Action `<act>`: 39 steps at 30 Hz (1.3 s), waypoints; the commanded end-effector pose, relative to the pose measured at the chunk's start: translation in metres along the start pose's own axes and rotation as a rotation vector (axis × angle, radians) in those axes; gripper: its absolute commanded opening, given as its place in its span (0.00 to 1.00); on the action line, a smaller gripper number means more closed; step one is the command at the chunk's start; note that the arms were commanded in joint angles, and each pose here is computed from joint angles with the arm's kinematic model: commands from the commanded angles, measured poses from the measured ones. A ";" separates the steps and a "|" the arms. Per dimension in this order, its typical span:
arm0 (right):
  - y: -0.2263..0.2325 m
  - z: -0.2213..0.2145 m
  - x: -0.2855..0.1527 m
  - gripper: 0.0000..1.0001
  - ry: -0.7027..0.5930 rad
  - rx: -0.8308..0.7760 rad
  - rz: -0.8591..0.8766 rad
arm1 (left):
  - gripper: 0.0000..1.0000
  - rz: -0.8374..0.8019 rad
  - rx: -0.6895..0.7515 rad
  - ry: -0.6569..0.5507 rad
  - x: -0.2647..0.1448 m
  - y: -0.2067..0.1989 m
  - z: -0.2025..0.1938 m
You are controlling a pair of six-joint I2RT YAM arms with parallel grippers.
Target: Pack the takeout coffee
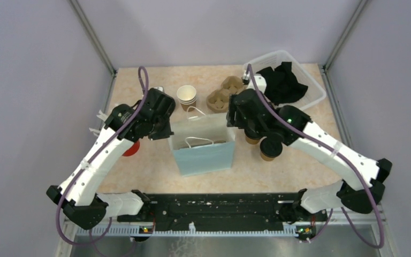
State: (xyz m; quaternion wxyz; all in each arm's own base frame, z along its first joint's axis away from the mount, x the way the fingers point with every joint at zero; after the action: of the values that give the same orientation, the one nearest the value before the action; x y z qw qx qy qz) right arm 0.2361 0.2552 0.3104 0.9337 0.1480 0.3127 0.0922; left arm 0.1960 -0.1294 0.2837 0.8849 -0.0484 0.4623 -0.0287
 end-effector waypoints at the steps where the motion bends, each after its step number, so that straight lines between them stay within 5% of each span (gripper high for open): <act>1: -0.036 0.043 -0.054 0.66 -0.077 -0.046 0.032 | 0.00 0.075 0.063 -0.120 -0.003 0.009 0.030; 8: -0.104 0.026 -0.033 0.98 0.093 -0.131 -0.020 | 0.02 0.072 0.111 -0.127 -0.003 0.011 0.031; 13: -0.109 -0.009 0.009 0.99 0.302 -0.197 -0.028 | 0.02 0.081 0.120 -0.134 -0.008 0.015 0.030; 20: -0.116 -0.040 0.050 0.99 0.422 -0.272 -0.039 | 0.01 0.114 0.119 -0.146 -0.012 0.024 0.029; 39: -0.147 -0.054 0.102 0.98 0.448 -0.294 -0.168 | 0.00 0.077 0.101 -0.133 -0.008 0.018 0.024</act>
State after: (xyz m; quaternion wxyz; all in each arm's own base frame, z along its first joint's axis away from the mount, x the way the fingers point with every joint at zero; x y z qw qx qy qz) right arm 0.2806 0.1595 0.1661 0.8461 -0.0394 0.5217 0.1016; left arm 0.2084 -0.1074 0.2928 0.9056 0.0316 0.4228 -0.0097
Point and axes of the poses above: each gripper's point midway between its finger pads, its own x axis out along the fingers, its own y axis along the line the jaws close on, z = x × y, the point moved 2 cm from there along -x, back along the fingers, and after that the axes turned 7 degrees about x, right-handed, at the moved point
